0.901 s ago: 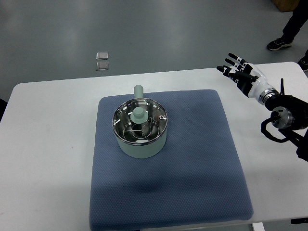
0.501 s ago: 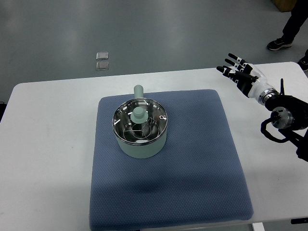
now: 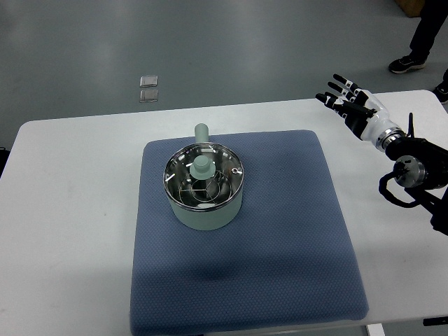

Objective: Open lid and place right of pot

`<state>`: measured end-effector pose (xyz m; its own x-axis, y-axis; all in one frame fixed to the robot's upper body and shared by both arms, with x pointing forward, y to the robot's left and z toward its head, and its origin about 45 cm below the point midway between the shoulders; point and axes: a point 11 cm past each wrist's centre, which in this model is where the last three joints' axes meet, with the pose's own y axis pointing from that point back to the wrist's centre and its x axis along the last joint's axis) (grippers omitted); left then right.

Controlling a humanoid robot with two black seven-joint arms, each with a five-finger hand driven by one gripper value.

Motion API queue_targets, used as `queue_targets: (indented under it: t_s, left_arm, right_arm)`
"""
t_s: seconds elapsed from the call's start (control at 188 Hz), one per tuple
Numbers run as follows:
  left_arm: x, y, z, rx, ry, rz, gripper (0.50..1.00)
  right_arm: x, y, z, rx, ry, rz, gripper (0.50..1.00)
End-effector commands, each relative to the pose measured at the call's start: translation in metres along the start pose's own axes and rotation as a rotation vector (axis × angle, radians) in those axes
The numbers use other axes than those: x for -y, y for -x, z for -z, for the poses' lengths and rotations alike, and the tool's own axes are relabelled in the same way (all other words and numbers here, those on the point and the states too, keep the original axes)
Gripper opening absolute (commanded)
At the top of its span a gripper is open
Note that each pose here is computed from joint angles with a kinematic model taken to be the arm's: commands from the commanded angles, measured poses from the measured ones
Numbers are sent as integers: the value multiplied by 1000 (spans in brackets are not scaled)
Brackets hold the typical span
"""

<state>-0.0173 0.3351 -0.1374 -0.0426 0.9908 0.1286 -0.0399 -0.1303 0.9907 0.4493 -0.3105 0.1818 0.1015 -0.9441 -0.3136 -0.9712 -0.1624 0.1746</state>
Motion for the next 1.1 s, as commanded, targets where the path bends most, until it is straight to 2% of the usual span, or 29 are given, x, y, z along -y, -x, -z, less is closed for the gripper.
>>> queue_targets:
  t_s: [0.0, 0.885, 1.093]
  left_arm:
    - [0, 0, 1, 0, -2, 0, 1000]
    - [0, 0, 0, 0, 0, 0, 1000]
    - [0, 0, 0, 0, 0, 0, 1000]
  right_arm:
    - [0, 3, 1, 7, -2, 23, 932]
    - [-1, 3, 4, 21, -11, 72, 930]
    - [4, 9, 21, 10, -37, 103, 930]
